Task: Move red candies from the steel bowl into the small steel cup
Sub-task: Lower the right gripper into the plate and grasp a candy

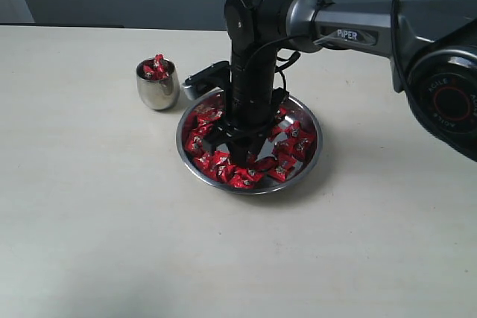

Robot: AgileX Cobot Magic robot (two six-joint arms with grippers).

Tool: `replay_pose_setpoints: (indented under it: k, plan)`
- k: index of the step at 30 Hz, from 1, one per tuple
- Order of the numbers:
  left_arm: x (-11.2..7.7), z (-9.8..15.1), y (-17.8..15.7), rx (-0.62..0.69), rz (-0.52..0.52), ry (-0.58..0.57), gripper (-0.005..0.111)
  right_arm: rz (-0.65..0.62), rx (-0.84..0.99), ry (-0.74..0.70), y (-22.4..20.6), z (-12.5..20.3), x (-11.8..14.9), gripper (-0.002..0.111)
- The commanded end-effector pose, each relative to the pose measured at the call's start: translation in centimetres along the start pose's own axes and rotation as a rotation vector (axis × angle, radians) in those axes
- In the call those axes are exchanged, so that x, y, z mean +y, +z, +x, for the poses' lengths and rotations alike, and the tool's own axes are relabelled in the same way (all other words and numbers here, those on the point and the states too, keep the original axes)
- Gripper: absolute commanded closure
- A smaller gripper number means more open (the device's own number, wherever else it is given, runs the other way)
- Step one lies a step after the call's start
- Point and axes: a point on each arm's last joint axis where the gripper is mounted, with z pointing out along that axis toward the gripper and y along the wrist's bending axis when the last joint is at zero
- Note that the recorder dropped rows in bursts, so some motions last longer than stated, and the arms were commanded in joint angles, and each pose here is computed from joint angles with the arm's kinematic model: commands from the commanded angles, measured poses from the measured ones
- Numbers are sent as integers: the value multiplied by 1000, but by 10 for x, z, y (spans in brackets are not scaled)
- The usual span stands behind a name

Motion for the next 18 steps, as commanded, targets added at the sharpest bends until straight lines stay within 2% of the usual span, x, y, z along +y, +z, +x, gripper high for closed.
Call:
replay_pose_setpoints:
  k: [1, 3, 5, 9, 11, 18]
  plan:
    - [0, -1, 0, -15, 4, -6, 106, 0, 12, 2, 3, 1, -2, 71]
    - [0, -1, 0, -15, 4, -6, 106, 2, 12, 2, 3, 1, -2, 71]
    - [0, -1, 0, -15, 4, -6, 106, 4, 13, 1, 3, 1, -2, 77]
    - [0, -1, 0, -15, 4, -6, 106, 4, 13, 1, 3, 1, -2, 100]
    - [0, -1, 0, -15, 4, -6, 106, 4, 13, 1, 3, 1, -2, 108]
    - [0, -1, 0, -15, 4, -6, 106, 14, -28, -3, -11, 1, -1, 109]
